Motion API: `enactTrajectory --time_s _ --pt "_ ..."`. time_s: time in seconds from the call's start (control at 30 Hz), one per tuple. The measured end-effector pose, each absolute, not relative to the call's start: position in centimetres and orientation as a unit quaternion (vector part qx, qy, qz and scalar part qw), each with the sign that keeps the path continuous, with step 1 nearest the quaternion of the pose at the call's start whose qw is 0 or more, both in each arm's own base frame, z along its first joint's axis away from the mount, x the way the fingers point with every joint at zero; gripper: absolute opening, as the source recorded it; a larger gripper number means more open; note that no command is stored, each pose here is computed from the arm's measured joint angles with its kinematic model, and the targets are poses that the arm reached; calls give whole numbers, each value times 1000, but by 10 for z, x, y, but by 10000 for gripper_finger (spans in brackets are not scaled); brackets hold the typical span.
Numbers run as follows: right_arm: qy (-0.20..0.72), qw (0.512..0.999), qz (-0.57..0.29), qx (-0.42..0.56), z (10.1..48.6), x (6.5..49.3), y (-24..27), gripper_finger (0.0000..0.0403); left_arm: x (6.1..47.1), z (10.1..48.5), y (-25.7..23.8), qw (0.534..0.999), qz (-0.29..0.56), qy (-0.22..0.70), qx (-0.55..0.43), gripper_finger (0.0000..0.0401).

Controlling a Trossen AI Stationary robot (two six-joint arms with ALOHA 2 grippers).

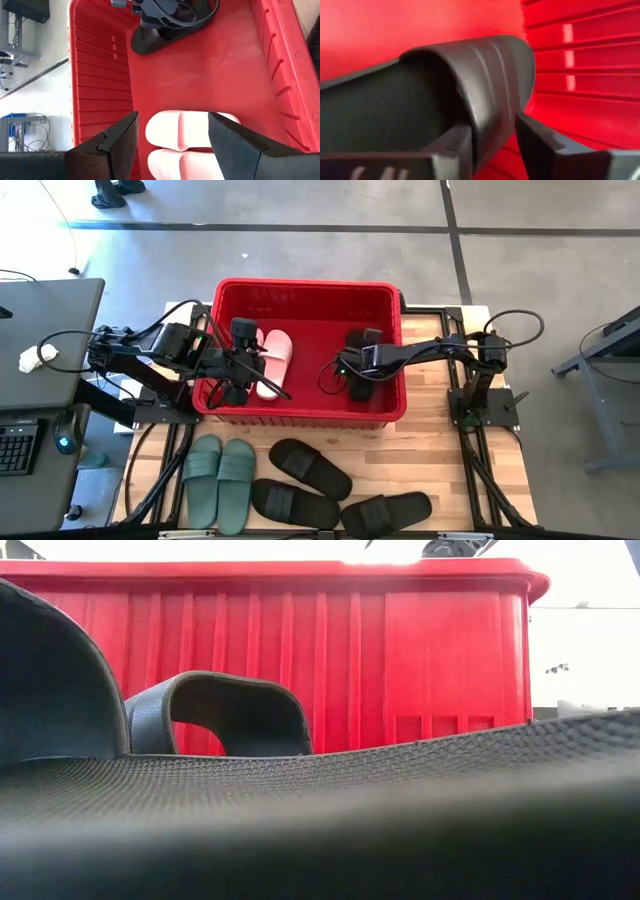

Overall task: Pick and place slides into bin
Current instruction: Put the black slide into the red bin

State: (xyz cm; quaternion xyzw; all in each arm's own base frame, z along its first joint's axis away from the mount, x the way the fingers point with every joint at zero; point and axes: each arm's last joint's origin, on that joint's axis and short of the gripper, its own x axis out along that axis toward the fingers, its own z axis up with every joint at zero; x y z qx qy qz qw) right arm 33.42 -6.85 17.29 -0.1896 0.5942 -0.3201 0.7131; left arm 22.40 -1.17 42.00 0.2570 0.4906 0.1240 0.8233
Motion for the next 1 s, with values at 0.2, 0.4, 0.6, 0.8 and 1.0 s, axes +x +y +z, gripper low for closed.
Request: enactTrajectory --time_s 0.2,0.4,0.6,0.8,1.0 --pt "595 701 -333 -207 174 333 -69 170 224 420 -12 823 123 491 259 221" --pt "598 704 -330 -198 173 333 -69 178 224 420 -12 822 122 491 260 221" --pt "598 701 -332 -200 173 332 -69 179 224 420 -12 822 122 491 260 221" --pt "615 690 -319 -212 173 329 -64 179 224 420 -12 822 122 491 260 221" --pt "614 686 -327 -212 178 329 -56 179 224 420 -12 822 122 491 260 221"
